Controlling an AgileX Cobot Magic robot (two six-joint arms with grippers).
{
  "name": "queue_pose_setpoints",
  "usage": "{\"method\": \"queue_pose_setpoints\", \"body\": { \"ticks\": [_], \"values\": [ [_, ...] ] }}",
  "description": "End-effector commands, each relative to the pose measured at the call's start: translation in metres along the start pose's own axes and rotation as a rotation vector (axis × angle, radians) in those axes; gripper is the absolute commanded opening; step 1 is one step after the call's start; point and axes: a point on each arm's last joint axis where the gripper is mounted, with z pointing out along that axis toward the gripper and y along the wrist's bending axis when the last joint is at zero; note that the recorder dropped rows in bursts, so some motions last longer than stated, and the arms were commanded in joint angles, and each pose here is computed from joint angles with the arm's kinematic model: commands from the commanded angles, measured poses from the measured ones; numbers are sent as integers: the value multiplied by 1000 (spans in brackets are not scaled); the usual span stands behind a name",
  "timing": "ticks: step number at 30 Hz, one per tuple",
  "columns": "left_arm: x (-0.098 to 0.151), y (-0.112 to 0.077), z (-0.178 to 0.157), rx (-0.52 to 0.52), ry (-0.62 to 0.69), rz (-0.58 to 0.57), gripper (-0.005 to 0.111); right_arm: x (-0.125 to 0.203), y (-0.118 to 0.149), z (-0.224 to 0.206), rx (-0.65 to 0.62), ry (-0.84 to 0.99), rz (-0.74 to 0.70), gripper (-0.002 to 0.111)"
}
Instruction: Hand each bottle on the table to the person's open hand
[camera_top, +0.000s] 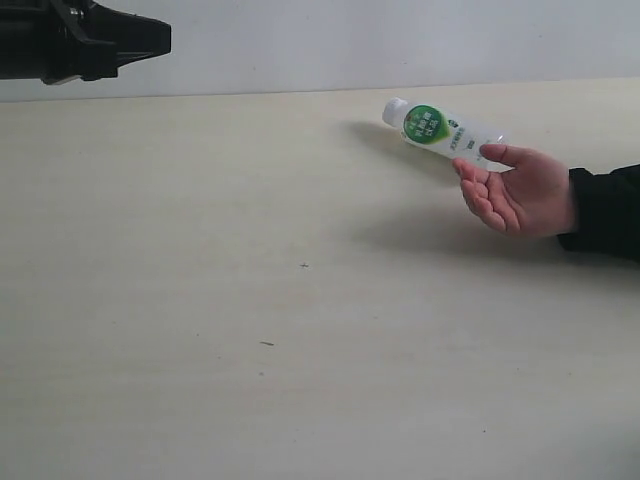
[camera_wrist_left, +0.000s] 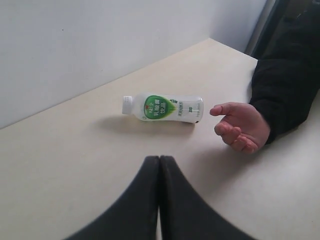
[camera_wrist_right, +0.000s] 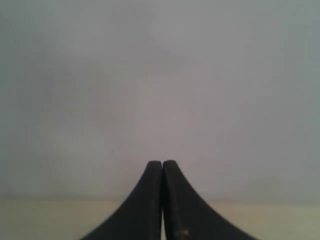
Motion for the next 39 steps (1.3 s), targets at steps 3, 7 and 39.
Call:
{"method": "queue_pose_setpoints", "body": {
  "ticks": [3,7,39],
  "values": [
    [-1,-1,-2,-3,-7,5,1,22,-23,98,41,519,-233,0],
    [-1,-1,-2,-3,-7,5,1,44,-39,143,59,711,-388,0],
    [-1,-1,-2,-3,-7,5,1,186,2,256,-337,901,-767,83]
  ]
}}
